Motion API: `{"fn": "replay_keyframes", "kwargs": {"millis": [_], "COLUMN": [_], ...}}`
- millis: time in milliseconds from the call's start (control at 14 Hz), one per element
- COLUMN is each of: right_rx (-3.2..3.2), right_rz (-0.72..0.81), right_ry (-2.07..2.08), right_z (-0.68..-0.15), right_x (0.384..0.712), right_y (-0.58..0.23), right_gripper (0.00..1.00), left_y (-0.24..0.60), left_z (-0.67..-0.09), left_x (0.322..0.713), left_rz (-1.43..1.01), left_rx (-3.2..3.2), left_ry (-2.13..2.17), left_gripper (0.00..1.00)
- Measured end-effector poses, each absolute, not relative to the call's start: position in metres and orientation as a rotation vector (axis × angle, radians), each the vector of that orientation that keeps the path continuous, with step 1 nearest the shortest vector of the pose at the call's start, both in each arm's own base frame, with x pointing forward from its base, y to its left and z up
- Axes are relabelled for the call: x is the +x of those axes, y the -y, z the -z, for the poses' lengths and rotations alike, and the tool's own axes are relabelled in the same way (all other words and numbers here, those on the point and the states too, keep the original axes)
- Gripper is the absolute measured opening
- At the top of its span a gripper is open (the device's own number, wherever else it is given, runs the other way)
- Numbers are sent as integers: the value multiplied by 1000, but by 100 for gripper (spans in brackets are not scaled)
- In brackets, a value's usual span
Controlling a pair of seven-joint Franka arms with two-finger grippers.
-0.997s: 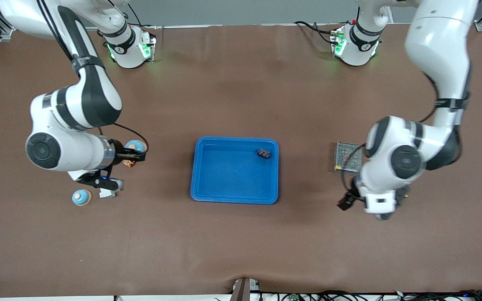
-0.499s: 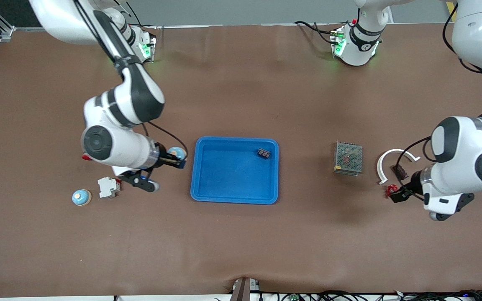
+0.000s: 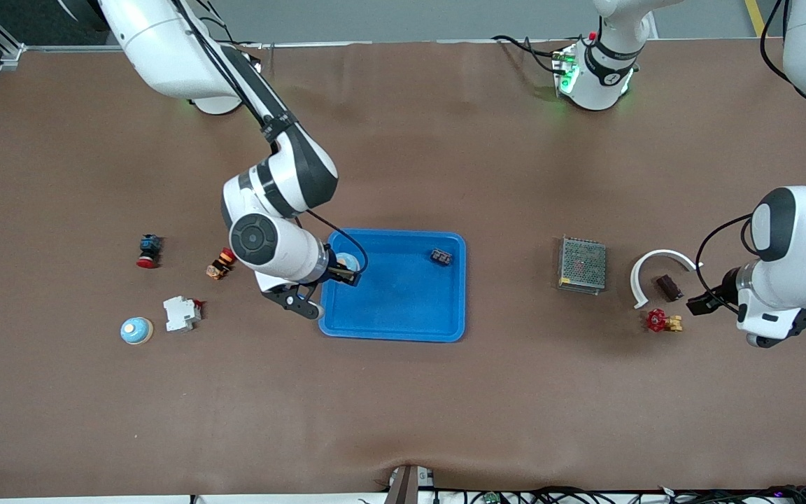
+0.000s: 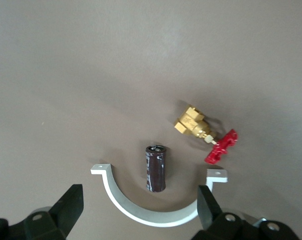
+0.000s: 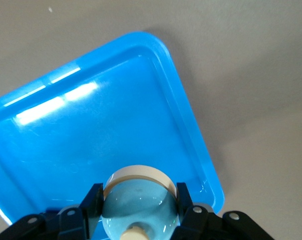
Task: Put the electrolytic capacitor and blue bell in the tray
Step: 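Carry the blue bell with the right gripper into the tray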
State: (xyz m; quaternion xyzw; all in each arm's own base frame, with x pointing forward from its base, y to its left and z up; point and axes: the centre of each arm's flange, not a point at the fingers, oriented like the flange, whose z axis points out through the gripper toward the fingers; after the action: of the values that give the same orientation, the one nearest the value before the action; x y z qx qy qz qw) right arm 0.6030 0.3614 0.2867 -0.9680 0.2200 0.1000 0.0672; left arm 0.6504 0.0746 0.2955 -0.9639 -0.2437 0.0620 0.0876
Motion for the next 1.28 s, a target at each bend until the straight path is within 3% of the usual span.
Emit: {"fn": "replay_keyframes", "kwargs": {"millis": [926, 1211, 1282], "right_rx": [-2994, -3006, -3008], "right_rz": [-285, -288, -289], "right_ry": [-564, -532, -525], "right_z": [-212, -201, -201], "right_x": [573, 560, 558], "right_y": [-397, -409, -411], "right_gripper": [64, 64, 64], "left_y": [-88, -83, -83], "left_z": [-209, -199, -195], "left_x": [607, 609, 609], "left_rz": [-178, -162, -155], "left_rx": [-2937, -2954, -2960], "left_ry": [700, 692, 692], "left_gripper": [95, 87, 81]}}
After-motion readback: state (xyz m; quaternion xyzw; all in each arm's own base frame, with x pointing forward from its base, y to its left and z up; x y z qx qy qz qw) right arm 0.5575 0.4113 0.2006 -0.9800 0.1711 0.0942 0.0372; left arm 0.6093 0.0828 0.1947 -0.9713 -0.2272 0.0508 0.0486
